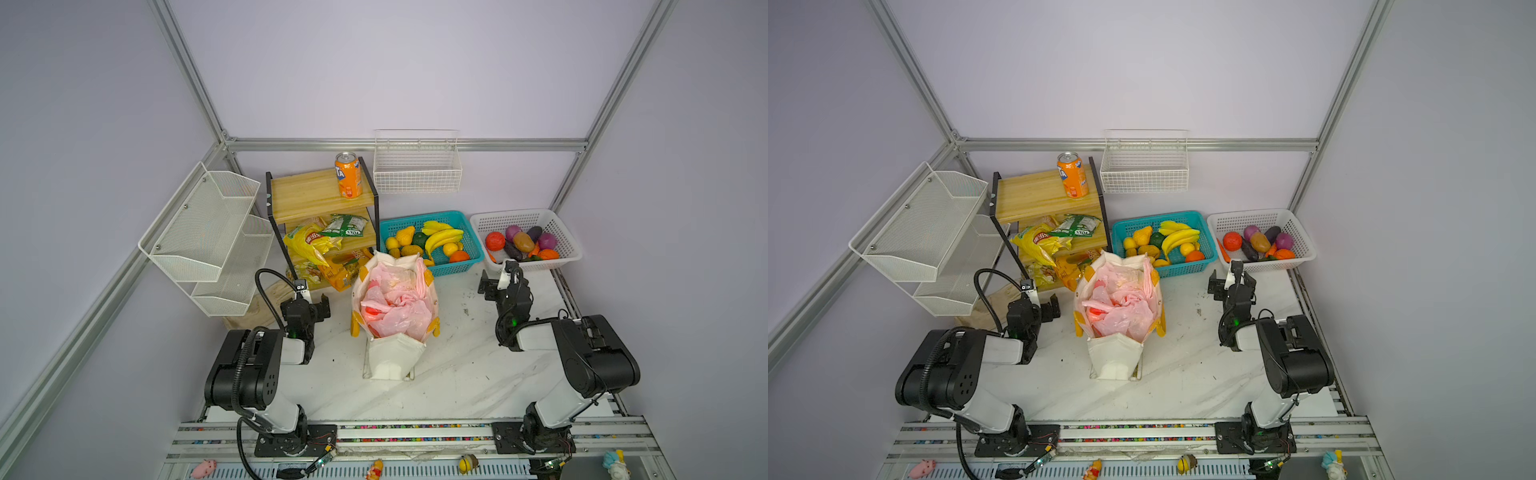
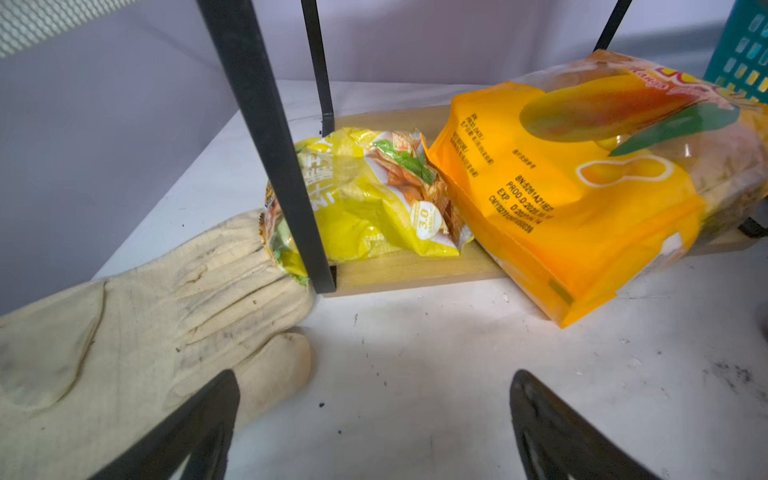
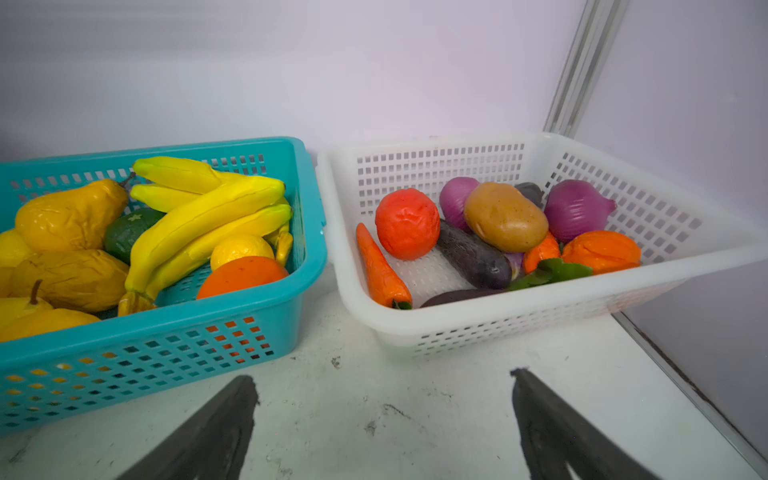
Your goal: Place the mixed food into the grocery bags and tie them
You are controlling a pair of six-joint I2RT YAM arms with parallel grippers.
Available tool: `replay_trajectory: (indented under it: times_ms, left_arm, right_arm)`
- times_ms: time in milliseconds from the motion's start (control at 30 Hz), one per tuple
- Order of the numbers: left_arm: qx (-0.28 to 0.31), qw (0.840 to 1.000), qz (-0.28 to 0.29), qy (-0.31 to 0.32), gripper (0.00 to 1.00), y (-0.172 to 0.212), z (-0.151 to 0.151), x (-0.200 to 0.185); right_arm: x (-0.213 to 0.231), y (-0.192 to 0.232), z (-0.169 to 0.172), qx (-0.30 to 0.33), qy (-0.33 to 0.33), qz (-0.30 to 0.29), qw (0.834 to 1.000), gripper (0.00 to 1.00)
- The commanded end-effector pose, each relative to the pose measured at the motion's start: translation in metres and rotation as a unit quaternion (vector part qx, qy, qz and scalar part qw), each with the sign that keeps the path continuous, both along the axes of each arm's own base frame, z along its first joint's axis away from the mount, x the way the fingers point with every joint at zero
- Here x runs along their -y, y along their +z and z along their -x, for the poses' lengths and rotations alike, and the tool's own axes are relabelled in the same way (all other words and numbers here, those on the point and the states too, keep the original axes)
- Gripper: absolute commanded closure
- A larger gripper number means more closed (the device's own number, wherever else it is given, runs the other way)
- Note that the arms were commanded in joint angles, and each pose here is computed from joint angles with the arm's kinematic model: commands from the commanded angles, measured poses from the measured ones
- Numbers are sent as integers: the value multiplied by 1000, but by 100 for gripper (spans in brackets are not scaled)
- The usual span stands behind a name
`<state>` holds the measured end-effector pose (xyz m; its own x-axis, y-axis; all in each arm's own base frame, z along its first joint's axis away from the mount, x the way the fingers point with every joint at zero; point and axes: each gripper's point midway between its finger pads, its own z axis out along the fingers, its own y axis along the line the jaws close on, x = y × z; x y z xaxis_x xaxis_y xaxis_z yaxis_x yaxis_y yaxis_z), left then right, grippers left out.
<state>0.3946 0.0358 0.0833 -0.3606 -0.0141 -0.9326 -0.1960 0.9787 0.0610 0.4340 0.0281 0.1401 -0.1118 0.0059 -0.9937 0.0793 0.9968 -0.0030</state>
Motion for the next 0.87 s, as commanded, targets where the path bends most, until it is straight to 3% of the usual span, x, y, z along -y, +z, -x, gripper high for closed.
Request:
replay_trajectory:
  times_ms: [0,67,833]
  left_arm:
    - [60,998,-9,-17,1,29,-7,1]
    - [59,998,-9,-16,0,29,-7,1]
    - [58,998,-12,-17,0,29,-7,2]
  right_arm:
    - [8,0,1,50,-2,-8,999,3]
    - [16,-7,-4,21,-17,-18,999,3]
    - [16,-6,-4,27,-17,-15,999,3]
